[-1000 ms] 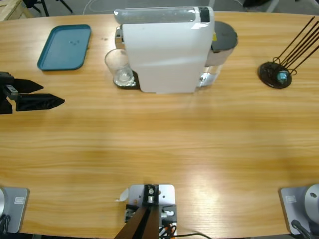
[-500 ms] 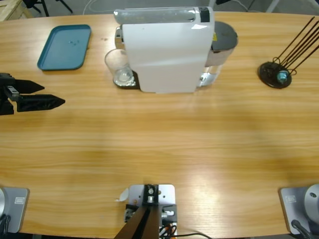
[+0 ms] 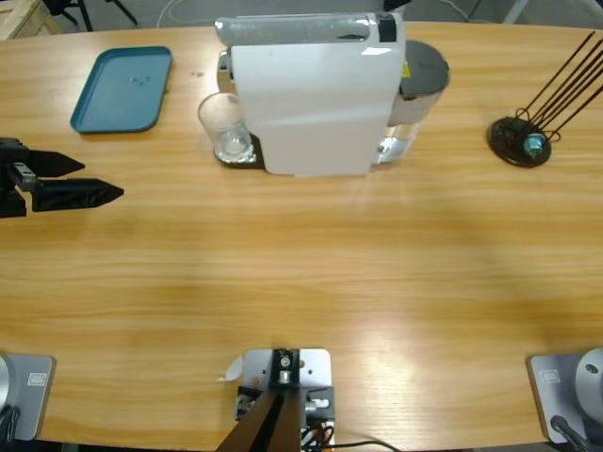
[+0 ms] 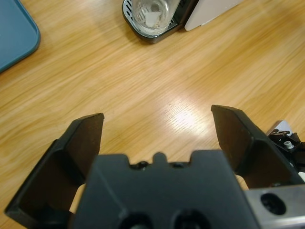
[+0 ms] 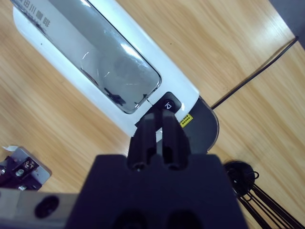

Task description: Pour coffee

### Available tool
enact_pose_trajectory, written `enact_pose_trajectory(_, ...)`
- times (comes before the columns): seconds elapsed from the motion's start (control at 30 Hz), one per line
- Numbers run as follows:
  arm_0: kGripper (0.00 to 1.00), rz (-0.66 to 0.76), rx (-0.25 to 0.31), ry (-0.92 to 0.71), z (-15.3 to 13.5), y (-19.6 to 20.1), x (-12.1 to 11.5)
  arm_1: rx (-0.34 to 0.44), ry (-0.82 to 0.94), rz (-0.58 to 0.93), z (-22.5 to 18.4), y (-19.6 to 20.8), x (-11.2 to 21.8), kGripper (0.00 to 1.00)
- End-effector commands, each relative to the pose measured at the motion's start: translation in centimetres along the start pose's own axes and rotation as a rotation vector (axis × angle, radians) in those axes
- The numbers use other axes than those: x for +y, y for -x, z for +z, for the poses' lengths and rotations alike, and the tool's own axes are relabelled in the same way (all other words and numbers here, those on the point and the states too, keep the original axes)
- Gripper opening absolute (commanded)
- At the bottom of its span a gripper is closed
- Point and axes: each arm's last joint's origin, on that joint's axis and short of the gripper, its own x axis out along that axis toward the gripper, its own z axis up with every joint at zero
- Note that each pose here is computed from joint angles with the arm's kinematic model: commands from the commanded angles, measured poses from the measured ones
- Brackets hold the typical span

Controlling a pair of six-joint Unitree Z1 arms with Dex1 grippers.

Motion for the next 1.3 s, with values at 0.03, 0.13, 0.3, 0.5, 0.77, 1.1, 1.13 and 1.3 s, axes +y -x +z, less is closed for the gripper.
enact_pose_trajectory(0.03, 0.973, -0.005, 0.021, 0.018, -0.9, -0.4, 0.2, 0.065, 0.007, -0.013, 0.5, -3.1, -0.1, 0.000)
enact_pose_trajectory(0.13, 0.973, -0.009, 0.022, 0.018, -0.9, -0.4, 0.2, 0.065, 0.007, -0.013, 0.6, -3.3, -0.1, 0.000)
enact_pose_trajectory(0.3, 0.973, -0.011, 0.023, 0.019, -0.9, -0.4, 0.2, 0.073, -0.003, -0.030, 0.5, -3.3, -0.8, 0.000)
enact_pose_trajectory(0.5, 0.973, -0.012, 0.023, 0.019, -0.9, -0.5, 0.2, 0.077, -0.006, -0.034, 0.4, -3.4, -1.0, 0.000)
enact_pose_trajectory(0.77, 0.973, -0.013, 0.024, 0.019, -0.9, -0.5, 0.2, 0.094, -0.007, -0.028, 0.4, -4.2, -1.0, 0.000)
enact_pose_trajectory(1.1, 0.973, -0.017, 0.023, 0.017, -0.9, -0.5, 0.2, 0.109, -0.008, -0.026, 0.1, -4.5, -1.0, 0.000)
enact_pose_trajectory(1.13, 0.973, -0.018, 0.024, 0.017, -0.9, -0.5, 0.2, 0.111, -0.009, -0.026, 0.1, -4.5, -1.0, 0.000)
enact_pose_trajectory(1.3, 0.973, -0.020, 0.022, 0.017, -0.9, -0.4, 0.2, 0.131, -0.010, -0.020, -0.4, -4.9, -1.0, 0.000)
